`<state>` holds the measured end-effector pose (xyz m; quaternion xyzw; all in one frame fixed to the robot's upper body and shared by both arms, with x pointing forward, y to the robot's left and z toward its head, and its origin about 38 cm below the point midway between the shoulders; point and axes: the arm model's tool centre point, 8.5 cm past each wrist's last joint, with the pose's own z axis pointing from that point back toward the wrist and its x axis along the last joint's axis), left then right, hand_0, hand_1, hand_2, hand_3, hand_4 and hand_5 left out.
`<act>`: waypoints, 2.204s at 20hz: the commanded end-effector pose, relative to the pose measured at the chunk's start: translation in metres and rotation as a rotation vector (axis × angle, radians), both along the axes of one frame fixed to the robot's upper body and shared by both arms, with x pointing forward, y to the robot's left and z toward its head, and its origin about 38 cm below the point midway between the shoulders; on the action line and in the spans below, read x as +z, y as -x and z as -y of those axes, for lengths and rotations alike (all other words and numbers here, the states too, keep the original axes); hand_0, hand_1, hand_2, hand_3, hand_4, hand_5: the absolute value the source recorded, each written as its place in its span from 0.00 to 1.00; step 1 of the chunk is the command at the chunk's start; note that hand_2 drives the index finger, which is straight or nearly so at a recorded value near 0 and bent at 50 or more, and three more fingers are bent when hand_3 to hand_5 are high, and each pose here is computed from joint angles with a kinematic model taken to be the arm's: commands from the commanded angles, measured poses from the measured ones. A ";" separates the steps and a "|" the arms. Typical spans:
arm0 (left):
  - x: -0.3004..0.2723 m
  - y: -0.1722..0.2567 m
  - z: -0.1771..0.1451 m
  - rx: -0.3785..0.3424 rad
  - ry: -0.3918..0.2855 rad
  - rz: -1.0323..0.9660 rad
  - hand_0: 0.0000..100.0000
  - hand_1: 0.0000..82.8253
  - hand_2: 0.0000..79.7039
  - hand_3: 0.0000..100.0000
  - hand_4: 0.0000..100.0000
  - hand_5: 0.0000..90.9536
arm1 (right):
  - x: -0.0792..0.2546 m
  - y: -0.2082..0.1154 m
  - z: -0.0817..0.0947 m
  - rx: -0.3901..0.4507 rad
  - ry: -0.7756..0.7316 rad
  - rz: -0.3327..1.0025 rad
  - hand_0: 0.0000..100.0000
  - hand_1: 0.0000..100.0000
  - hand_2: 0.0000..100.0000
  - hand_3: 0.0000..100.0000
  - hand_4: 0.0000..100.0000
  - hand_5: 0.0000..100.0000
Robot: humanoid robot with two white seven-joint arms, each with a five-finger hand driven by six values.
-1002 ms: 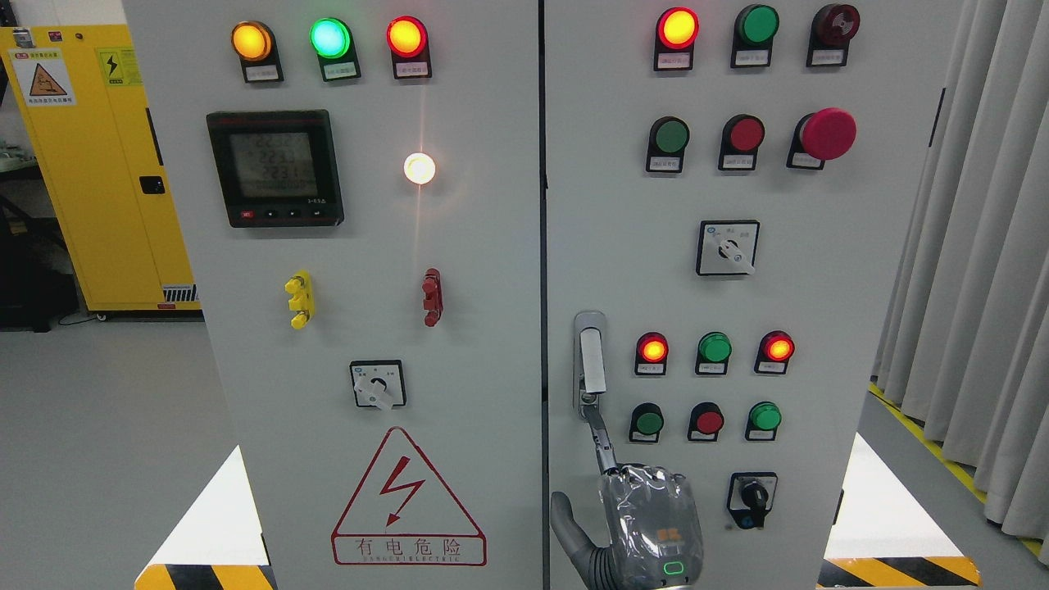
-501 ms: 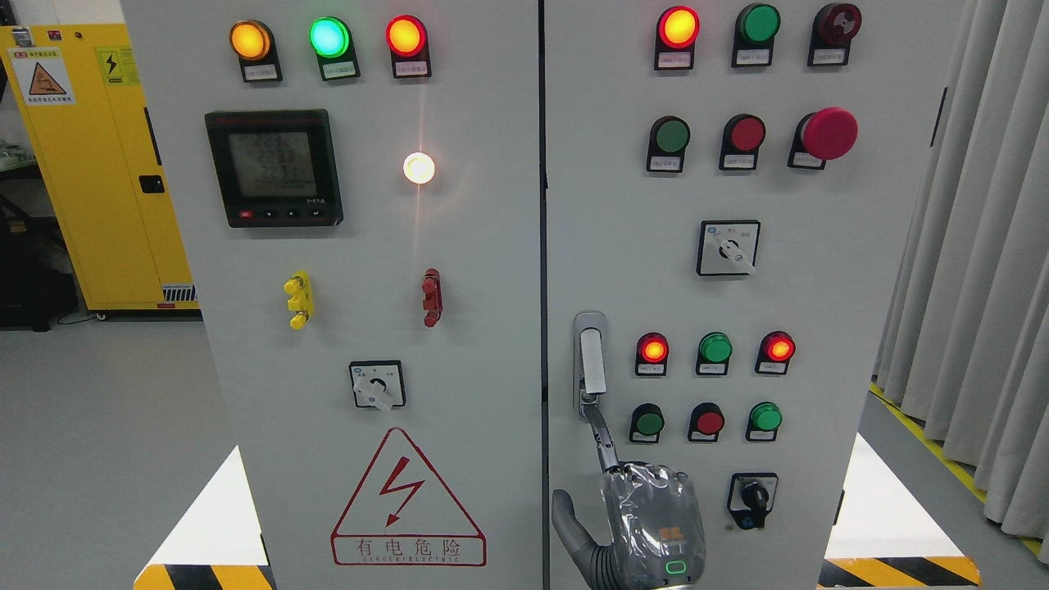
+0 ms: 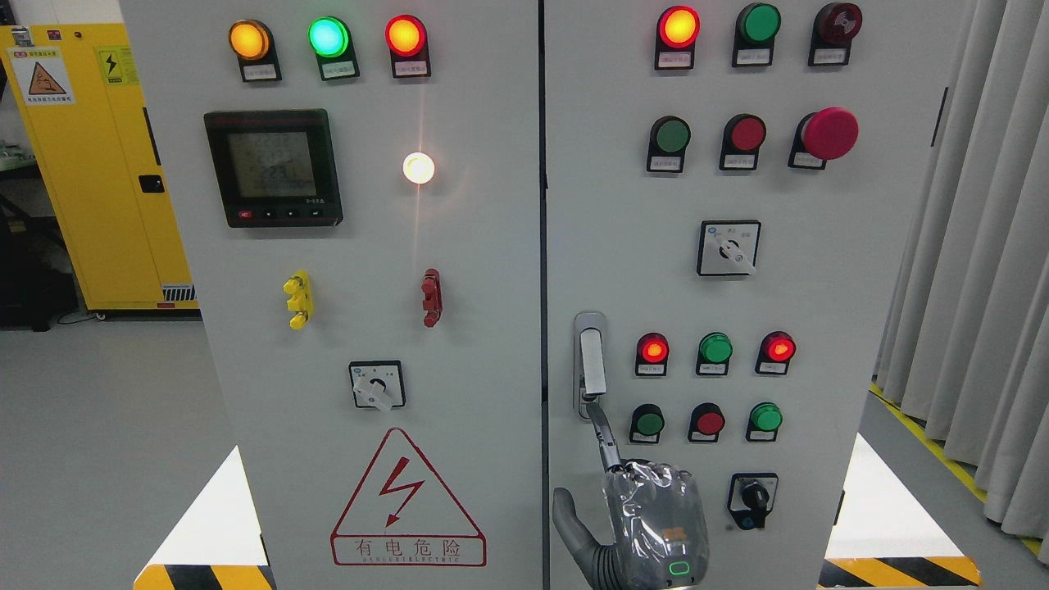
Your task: Release door handle
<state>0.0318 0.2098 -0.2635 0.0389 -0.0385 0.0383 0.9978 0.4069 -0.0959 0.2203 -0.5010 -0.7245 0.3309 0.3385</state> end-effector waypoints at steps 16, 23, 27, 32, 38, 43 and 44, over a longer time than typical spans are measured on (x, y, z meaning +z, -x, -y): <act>0.000 -0.004 0.000 0.000 0.001 0.013 0.12 0.67 0.00 0.00 0.00 0.00 | 0.042 0.041 0.012 0.035 -0.040 0.080 0.74 0.44 0.82 1.00 1.00 1.00; 0.000 -0.004 0.000 0.000 0.001 0.013 0.12 0.67 0.00 0.00 0.00 0.00 | 0.052 0.041 0.007 0.076 -0.019 0.077 0.46 0.34 0.95 1.00 1.00 1.00; 0.000 -0.004 0.000 0.000 0.001 0.013 0.12 0.67 0.00 0.00 0.00 0.00 | 0.061 0.037 0.005 0.081 -0.011 0.083 0.40 0.27 0.97 1.00 1.00 1.00; 0.000 -0.004 0.000 0.000 0.001 0.013 0.12 0.67 0.00 0.00 0.00 0.00 | 0.063 0.028 0.003 0.077 0.009 0.071 0.37 0.26 0.99 1.00 1.00 1.00; 0.000 -0.004 0.000 0.000 0.001 0.013 0.12 0.67 0.00 0.00 0.00 0.00 | 0.081 0.014 0.010 0.026 0.044 0.117 0.32 0.25 0.99 1.00 1.00 1.00; 0.000 -0.004 0.000 0.000 0.001 0.013 0.12 0.67 0.00 0.00 0.00 0.00 | 0.082 0.005 0.019 -0.005 0.042 0.113 0.31 0.27 0.99 1.00 1.00 1.00; 0.000 -0.004 0.000 0.000 0.001 0.013 0.12 0.67 0.00 0.00 0.00 0.00 | 0.085 0.004 0.018 -0.005 0.044 0.118 0.30 0.27 0.99 1.00 1.00 1.00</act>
